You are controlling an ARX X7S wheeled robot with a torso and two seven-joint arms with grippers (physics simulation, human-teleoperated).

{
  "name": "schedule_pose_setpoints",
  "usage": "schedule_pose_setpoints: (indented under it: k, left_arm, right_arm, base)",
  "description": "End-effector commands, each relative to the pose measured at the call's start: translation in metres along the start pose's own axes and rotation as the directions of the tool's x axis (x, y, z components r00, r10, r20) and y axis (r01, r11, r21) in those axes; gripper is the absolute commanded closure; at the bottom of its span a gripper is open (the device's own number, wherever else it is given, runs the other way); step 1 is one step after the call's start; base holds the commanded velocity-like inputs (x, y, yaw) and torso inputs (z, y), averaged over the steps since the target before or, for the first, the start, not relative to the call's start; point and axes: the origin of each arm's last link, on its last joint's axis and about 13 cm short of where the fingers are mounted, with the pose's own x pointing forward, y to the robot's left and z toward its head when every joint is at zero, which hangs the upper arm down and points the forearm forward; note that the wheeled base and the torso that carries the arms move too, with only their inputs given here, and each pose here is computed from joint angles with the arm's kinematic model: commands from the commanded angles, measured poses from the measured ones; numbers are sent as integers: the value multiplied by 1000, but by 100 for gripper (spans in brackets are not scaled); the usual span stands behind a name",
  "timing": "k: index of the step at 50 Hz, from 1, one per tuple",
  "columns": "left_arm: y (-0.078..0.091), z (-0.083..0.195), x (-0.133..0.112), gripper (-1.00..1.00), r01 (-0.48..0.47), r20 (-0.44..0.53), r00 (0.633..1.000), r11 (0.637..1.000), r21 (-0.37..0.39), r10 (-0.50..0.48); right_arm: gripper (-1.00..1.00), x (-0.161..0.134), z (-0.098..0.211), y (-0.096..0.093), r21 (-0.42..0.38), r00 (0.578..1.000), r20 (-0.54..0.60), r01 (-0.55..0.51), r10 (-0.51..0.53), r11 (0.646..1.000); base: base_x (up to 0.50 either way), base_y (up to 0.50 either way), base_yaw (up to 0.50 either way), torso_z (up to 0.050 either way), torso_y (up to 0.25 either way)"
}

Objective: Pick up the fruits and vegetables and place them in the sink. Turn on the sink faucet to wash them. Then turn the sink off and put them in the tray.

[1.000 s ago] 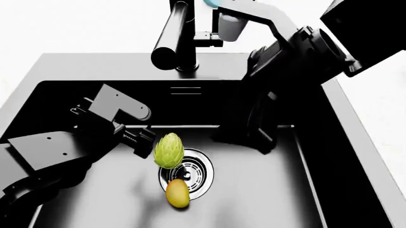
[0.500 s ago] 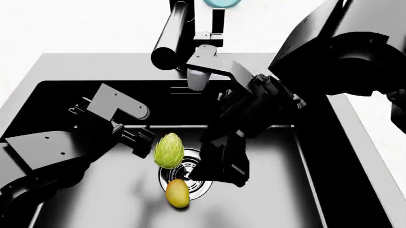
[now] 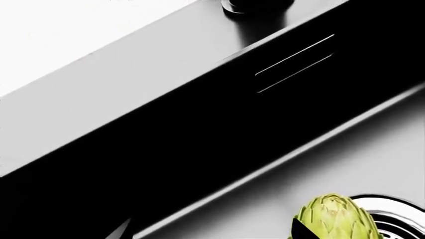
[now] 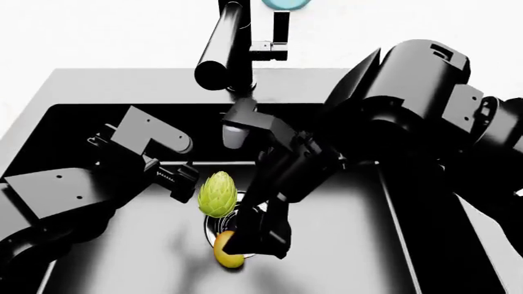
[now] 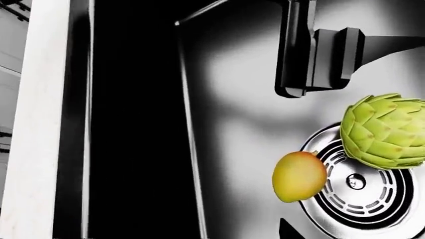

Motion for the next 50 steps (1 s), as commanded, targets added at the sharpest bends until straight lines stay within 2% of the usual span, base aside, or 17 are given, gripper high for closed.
schedule_pose_setpoints:
  k: [1, 19, 27, 38, 44, 50]
  left_arm:
    - [0, 1, -1, -100, -1, 3, 1000, 1000, 0, 1]
    - [0, 0, -1, -100, -1, 3, 1000, 1000, -2, 1]
    - [0, -3, 2, -100, 1, -10, 1000, 1000, -2, -1]
    - [-2, -2, 3, -100, 6, -10, 1000, 1000, 4, -6]
    - [-2, -3, 3, -100, 6, -12, 1000, 1000, 5, -6]
    - [-1, -3, 3, -100, 5, -13, 1000, 1000, 5, -4]
  right_arm:
    - [-100, 18, -2, -13, 37, 1000, -6, 7, -7, 999]
    - [-100, 24, -3, -18, 66, 998, -49, 31, -28, 997]
    - [-100, 44, -9, -26, 98, 995, -79, 62, -55, 993]
    - [-100, 64, -8, -43, 117, 994, -41, 105, -101, 988]
    - [-100, 81, -6, -51, 113, 997, -30, 73, -70, 991]
    - [-100, 89, -8, -52, 146, 996, -84, 46, -34, 988]
  base:
    - [0, 0, 0, 0, 0]
    - [0, 0, 0, 0, 0]
    - [0, 0, 0, 0, 0]
    - [0, 0, 0, 0, 0]
    - [0, 0, 0, 0, 0]
    - [0, 0, 0, 0, 0]
